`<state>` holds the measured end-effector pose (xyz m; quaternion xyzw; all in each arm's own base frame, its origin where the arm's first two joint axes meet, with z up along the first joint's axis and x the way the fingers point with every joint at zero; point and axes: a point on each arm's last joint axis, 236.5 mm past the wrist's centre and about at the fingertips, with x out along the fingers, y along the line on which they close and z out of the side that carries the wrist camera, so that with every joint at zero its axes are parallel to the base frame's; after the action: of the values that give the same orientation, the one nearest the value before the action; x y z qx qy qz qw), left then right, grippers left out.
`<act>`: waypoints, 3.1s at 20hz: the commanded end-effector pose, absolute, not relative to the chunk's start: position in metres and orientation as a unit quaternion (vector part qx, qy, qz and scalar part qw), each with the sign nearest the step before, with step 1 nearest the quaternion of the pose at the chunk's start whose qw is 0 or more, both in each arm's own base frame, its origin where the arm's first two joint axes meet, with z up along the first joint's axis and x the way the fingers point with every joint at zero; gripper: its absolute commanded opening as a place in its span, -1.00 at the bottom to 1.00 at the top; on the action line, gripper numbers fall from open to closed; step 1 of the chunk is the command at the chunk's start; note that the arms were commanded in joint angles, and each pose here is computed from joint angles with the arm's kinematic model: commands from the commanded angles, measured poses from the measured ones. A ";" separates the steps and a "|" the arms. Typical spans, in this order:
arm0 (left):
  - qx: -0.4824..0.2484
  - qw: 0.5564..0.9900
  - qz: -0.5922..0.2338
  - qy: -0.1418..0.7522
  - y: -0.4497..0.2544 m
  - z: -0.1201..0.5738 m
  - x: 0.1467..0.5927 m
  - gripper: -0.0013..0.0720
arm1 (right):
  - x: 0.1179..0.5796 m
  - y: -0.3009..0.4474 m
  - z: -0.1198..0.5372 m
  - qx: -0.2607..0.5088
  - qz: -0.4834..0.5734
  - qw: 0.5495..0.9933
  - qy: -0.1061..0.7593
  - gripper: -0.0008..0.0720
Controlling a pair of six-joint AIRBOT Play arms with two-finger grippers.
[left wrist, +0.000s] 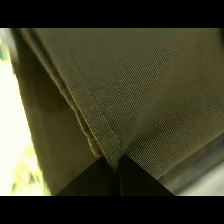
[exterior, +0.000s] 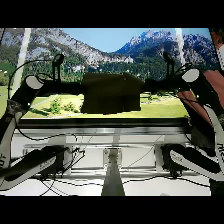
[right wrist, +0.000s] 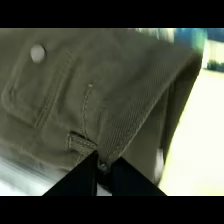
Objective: Fold the clothes and pants, and hang the long-sleeved shirts on hangers.
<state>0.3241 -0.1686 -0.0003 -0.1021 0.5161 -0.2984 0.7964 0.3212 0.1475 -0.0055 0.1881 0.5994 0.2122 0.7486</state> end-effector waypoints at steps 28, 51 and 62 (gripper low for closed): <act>-0.048 0.702 -0.309 0.640 -0.149 -0.031 0.257 0.99 | 0.268 -0.055 -0.011 -0.042 0.028 0.723 0.689 -0.84; -0.049 0.708 -0.307 0.635 -0.150 -0.032 0.260 0.99 | 0.254 0.162 -0.114 0.384 0.184 0.637 0.643 0.72; -0.049 0.777 -0.269 0.566 -0.140 -0.020 0.312 0.98 | 0.351 0.190 -0.007 0.236 0.358 0.720 0.546 -0.84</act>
<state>0.2912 -0.1456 -0.0282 -0.0506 0.5943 -0.2836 0.7509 0.3275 0.1952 -0.0504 0.2893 0.5781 0.3138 0.6954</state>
